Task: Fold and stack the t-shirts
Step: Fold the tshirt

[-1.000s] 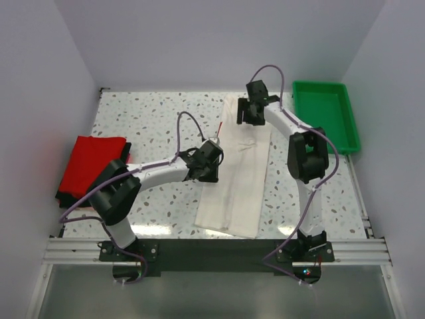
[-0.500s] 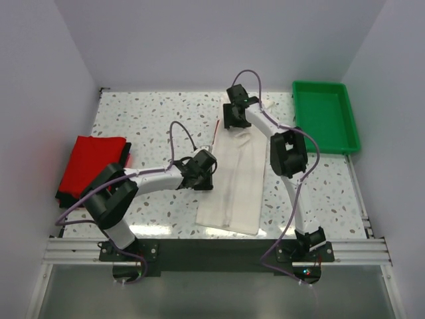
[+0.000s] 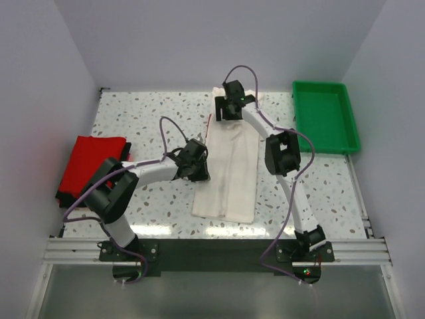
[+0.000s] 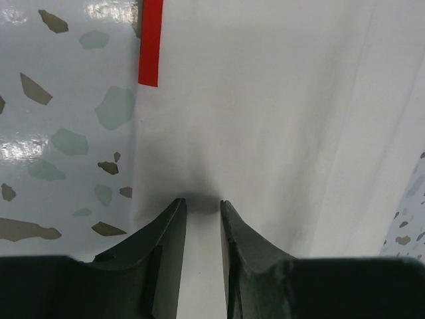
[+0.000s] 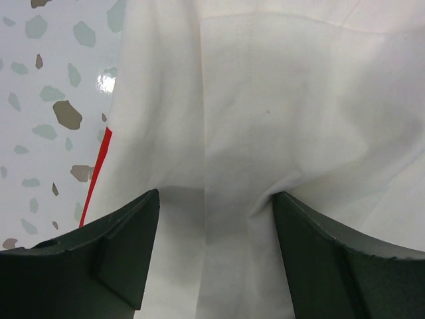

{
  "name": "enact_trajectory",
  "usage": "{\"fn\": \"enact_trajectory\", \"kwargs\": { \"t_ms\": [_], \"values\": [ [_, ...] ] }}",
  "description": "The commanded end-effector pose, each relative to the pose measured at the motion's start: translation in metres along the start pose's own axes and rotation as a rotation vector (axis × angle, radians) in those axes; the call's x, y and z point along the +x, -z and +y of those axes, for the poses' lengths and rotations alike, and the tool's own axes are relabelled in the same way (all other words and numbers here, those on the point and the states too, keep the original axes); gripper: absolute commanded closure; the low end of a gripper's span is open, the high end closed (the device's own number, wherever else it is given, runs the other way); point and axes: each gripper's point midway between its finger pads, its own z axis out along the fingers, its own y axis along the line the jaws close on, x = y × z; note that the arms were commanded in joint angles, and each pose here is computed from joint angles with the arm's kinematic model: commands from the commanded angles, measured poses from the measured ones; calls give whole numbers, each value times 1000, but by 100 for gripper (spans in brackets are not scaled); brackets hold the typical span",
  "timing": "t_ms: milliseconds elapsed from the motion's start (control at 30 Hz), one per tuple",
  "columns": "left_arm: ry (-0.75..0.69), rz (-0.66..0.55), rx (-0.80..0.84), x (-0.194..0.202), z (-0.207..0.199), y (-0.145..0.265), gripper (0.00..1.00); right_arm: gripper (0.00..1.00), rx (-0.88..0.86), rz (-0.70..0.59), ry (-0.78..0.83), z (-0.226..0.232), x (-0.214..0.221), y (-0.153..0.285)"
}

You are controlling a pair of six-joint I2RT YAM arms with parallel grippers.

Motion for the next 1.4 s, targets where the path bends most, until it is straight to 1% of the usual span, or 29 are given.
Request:
{"fn": "enact_trajectory", "kwargs": {
  "t_ms": [0,100,133,200,233,267,333,367,433,467,500,533,600,633,733,767,867,1000,1133,1300,1367],
  "values": [
    [18,-10,80,-6,-20,5,68,27,-90,-103,22,27,-39,39],
    [19,-20,96,-5,-21,13,68,25,-76,-126,21,25,-45,62],
    [17,-17,90,-2,-18,13,68,24,-67,-162,12,22,-59,82],
    [17,-22,90,-2,-17,17,68,24,-54,-164,3,19,-57,96],
    [16,-25,88,-2,-17,19,68,24,-55,-203,-12,19,-69,118],
    [18,-36,95,-4,-18,23,68,24,-47,-190,-16,16,-59,118],
    [15,-42,93,-4,-17,26,68,24,-25,-204,-43,10,-58,127],
    [17,-50,98,-7,-19,29,68,24,-19,-196,-54,7,-51,130],
    [12,-48,98,-7,-19,32,68,26,-5,-173,-68,4,-41,127],
    [9,-50,99,-8,-19,33,68,27,15,-141,-73,-1,-28,120],
    [6,-51,100,-9,-20,36,68,29,22,-128,-77,-3,-22,115],
    [5,-66,83,-11,-17,36,68,34,26,-113,-84,-4,-16,111],
    [6,-72,71,-11,-13,41,68,41,36,-69,-90,-8,4,95],
    [4,-84,57,-12,-10,43,68,46,40,-56,-97,-9,11,90],
    [1,-113,17,-12,4,52,67,54,50,-2,-106,-15,32,73],
    [-3,-115,7,-10,8,54,66,59,57,15,-105,-17,39,69],
    [-7,-123,-17,-5,19,61,63,66,56,51,-114,-19,54,60],
    [-18,-94,-30,11,33,62,58,67,26,94,-106,-16,66,54],
    [-19,-59,-25,29,44,63,55,68,-1,123,-91,-13,74,50],
    [-25,-19,39,53,49,66,51,62,-37,93,-89,-9,55,63],
    [-33,3,99,61,43,69,50,59,-74,83,-102,-5,46,72]
  ]
}}
